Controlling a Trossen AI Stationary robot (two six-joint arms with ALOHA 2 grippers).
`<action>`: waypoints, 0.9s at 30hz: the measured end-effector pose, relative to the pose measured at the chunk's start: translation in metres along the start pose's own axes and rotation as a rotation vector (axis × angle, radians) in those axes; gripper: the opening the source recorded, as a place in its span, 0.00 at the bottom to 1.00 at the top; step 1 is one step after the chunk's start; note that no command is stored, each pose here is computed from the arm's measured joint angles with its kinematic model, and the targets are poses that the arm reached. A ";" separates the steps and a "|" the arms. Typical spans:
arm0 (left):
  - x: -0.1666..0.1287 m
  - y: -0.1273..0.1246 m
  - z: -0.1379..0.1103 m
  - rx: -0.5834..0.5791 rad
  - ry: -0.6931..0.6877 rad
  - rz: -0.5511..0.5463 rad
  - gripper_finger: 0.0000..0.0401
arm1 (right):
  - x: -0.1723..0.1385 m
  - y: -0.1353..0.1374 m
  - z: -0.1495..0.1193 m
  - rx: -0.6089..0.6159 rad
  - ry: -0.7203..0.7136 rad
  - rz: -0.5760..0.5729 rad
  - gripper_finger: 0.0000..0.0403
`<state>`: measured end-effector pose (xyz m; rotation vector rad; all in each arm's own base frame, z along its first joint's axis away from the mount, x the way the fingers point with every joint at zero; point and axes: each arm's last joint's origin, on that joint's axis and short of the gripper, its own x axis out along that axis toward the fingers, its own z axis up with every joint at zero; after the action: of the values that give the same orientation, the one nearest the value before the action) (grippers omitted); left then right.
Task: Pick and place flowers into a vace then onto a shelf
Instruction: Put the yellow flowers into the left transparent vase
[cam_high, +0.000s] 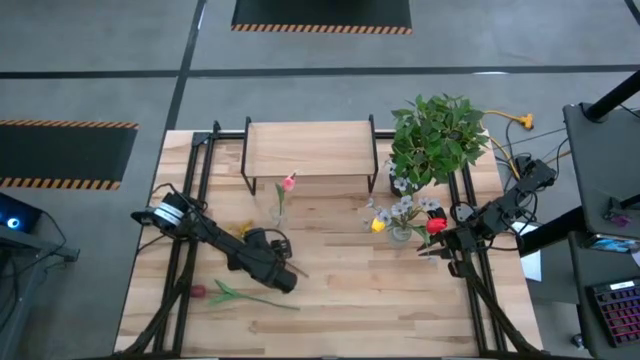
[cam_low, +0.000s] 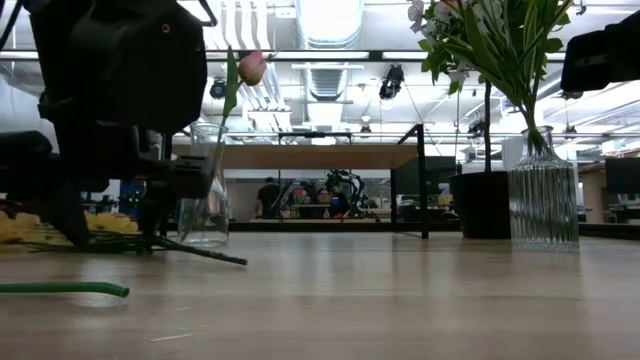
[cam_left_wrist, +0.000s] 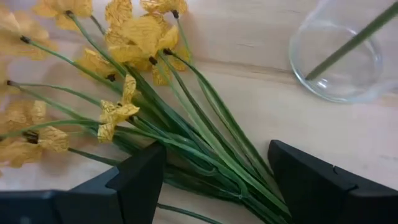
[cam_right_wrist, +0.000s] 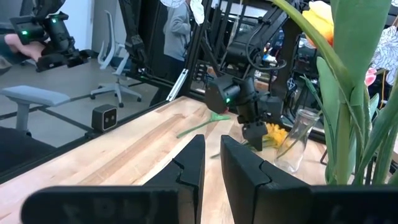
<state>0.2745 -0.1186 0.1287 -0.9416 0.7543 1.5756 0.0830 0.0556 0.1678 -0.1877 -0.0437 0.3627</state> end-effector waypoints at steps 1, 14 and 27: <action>0.000 0.000 0.000 0.026 0.002 0.003 0.67 | 0.000 0.000 0.000 0.000 0.001 0.000 0.11; -0.021 0.015 0.015 0.382 0.181 0.133 0.57 | 0.000 0.000 0.000 -0.001 0.002 0.000 0.11; -0.032 0.025 0.028 0.101 0.161 0.191 0.54 | 0.000 0.000 0.000 0.003 0.002 0.000 0.11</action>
<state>0.2476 -0.1151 0.1697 -0.9524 1.0529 1.6222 0.0830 0.0556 0.1677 -0.1849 -0.0412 0.3622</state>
